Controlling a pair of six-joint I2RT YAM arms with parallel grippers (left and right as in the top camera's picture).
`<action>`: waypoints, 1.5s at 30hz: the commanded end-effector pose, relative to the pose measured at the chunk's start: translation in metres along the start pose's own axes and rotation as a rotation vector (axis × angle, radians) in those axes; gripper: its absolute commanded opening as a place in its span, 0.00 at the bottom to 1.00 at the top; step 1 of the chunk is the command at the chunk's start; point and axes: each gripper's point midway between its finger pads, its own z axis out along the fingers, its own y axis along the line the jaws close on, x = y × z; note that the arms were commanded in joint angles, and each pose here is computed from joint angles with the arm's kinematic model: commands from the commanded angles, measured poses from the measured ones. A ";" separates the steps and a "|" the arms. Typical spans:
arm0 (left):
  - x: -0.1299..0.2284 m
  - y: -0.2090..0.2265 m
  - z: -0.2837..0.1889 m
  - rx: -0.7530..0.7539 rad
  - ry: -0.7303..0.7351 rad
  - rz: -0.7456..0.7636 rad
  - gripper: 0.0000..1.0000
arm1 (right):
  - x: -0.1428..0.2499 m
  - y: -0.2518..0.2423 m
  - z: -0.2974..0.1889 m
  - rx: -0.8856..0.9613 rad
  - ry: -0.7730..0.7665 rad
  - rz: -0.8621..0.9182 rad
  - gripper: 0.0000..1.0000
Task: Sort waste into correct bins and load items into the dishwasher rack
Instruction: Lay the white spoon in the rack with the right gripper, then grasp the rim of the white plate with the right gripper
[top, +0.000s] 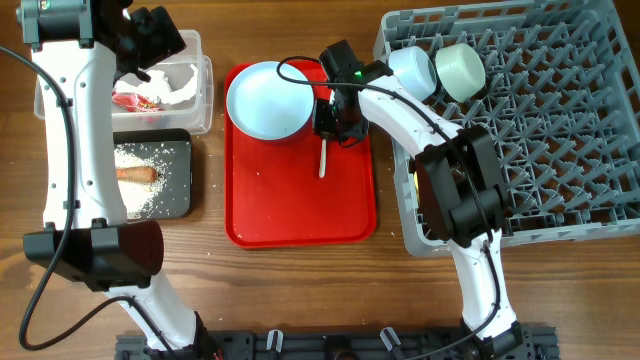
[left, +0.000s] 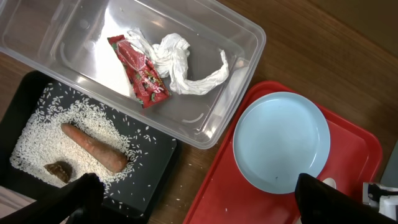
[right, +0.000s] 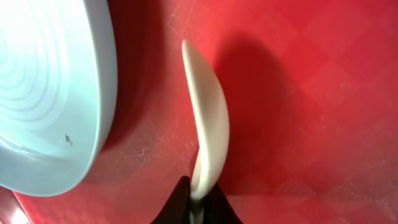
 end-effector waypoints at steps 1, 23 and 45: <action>-0.001 0.002 0.004 -0.016 0.003 -0.013 1.00 | 0.027 -0.033 0.051 0.083 0.121 0.045 0.04; 0.000 0.002 0.004 -0.016 0.003 -0.013 1.00 | -0.014 -0.103 -0.331 0.282 -0.687 0.287 0.04; 0.000 0.002 0.004 -0.016 0.003 -0.013 1.00 | 0.010 -0.253 -0.210 0.349 -0.648 0.994 0.04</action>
